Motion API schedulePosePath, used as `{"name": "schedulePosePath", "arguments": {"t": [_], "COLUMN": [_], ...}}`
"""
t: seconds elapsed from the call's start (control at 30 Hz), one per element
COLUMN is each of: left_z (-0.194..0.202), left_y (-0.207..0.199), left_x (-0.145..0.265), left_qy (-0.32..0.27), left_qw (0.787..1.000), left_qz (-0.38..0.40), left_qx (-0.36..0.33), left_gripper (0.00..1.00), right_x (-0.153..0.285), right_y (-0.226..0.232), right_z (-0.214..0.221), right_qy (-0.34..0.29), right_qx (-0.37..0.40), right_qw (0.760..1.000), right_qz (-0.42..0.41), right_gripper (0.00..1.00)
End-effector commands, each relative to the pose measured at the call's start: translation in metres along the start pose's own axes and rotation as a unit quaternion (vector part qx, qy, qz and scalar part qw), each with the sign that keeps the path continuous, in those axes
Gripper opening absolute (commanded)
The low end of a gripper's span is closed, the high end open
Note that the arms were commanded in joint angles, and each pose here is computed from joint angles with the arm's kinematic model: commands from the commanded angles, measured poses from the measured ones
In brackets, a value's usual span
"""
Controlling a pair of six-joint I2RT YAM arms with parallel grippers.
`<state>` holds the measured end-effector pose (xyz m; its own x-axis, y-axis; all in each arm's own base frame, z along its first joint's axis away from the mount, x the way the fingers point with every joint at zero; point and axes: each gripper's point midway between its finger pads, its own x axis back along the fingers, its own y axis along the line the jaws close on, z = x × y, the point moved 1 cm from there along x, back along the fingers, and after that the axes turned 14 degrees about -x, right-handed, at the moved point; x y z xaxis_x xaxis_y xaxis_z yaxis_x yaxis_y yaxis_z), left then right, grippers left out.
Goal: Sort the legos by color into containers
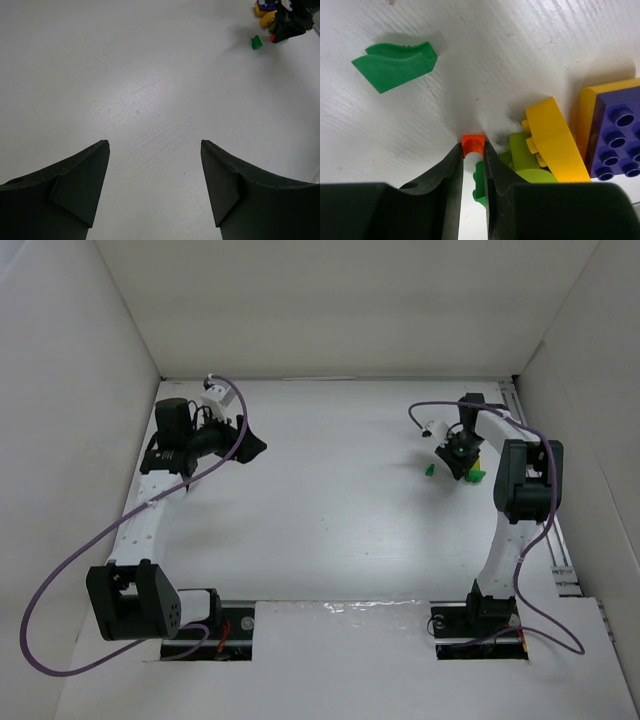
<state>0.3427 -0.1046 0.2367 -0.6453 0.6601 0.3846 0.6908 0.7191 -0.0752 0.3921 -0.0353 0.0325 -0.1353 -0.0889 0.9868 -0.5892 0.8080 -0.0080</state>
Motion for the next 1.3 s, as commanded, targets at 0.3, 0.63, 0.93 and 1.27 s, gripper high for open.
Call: {"name": "schedulePosePath", "arguments": {"t": [0.3,0.63,0.93,1.27], "left_z": [-0.018,0.004,0.012,0.001], "left_y": [-0.033,-0.074,-0.075,-0.076], "left_x": [0.023,0.029,0.028,0.03], "left_qy": [-0.083,-0.095,-0.1,-0.142], "left_qw": [0.994,0.974,0.949,0.929], "left_qz": [0.021,0.072,0.027,0.0], "left_qx": [-0.071,-0.195,-0.299,-0.341], "left_gripper": [0.9,1.0,0.86,0.63], "right_x": [0.078,0.125,0.194,0.219], "right_y": [0.122,0.253,0.322,0.377], "right_z": [-0.057,-0.116,-0.172,-0.178], "right_qy": [-0.084,-0.131,-0.165,-0.103], "right_qx": [-0.035,0.036,0.031,0.029], "right_qw": [0.953,0.882,0.773,0.705], "right_qz": [-0.29,-0.452,-0.611,-0.701], "right_gripper": [0.04,0.03,0.03,0.03]}}
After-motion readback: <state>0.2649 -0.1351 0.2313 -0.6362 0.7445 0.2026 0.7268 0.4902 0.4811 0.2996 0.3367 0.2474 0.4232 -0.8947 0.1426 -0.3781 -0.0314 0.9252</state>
